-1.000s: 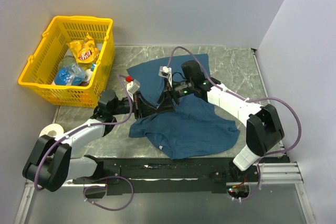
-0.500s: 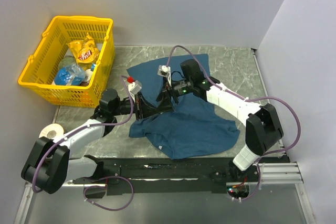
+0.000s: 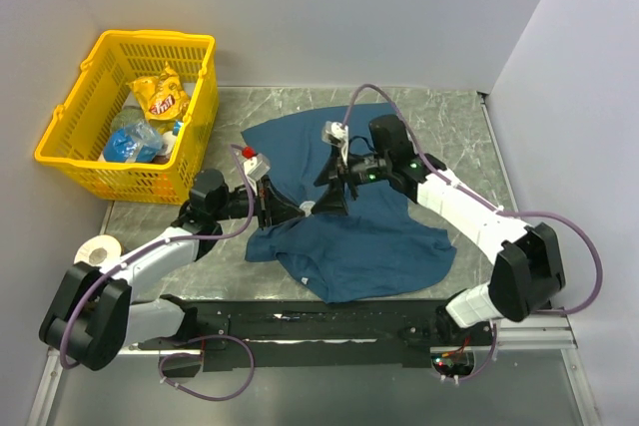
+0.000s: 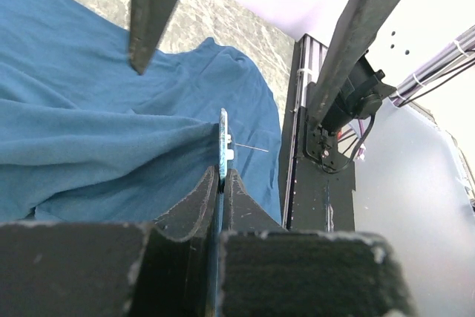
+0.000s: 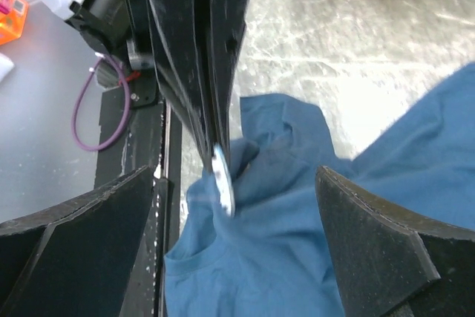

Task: Pin the brooch onto the clothing
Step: Pin the brooch to the clothes.

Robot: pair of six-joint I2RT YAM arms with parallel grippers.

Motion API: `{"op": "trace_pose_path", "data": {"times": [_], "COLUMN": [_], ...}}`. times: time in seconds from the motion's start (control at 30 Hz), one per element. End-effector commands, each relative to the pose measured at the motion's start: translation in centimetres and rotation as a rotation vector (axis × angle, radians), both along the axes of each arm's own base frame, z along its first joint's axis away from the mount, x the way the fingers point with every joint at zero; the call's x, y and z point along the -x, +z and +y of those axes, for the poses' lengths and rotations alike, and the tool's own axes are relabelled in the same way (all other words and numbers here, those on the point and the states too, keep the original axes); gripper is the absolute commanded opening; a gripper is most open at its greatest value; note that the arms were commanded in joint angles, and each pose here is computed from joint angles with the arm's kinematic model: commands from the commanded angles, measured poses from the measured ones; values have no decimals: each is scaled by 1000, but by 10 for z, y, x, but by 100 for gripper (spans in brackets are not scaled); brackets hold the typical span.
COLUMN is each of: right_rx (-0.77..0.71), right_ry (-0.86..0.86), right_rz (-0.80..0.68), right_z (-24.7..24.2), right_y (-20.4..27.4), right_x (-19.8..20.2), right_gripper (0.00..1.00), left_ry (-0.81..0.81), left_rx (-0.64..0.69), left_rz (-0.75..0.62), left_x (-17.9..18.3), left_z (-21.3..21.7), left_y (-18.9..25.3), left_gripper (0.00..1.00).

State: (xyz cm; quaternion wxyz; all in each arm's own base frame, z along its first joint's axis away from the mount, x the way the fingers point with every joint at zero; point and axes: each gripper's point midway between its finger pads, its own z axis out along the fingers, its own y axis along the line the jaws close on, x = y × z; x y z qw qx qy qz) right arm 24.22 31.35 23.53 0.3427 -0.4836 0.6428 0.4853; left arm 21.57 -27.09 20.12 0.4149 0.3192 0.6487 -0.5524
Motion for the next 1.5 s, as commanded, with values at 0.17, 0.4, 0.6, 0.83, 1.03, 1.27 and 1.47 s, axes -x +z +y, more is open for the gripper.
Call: {"op": "trace_pose_path", "data": {"times": [0.17, 0.4, 0.6, 0.83, 1.03, 1.27, 1.47], "right_rx": [63, 70, 56, 40, 43, 49, 52], "right_ry": [-134, -116, -100, -95, -87, -60, -43], "right_rz": [29, 86, 96, 78, 67, 69, 78], "right_z": [-26, -17, -11, -8, -4, 5, 13], "right_y": [-21, -35, -33, -23, -19, -21, -26], "right_x": [-6, -15, -19, -19, -19, -16, -17], "right_gripper": [95, 90, 88, 88, 88, 90, 89], "left_ry": [-14, -26, -27, -30, -32, -32, -32], "left_rx": [38, 54, 61, 54, 55, 54, 56], "left_rz": [-117, -123, -120, -108, -109, -102, -102], "left_x": [1, 2, 2, 2, 1, 1, 1], "left_z": [-1, -2, -2, -3, -3, -3, -3], "left_y": [30, 36, 37, 33, 34, 33, 34], "left_gripper": [1, 1, 1, 1, 1, 1, 1]}}
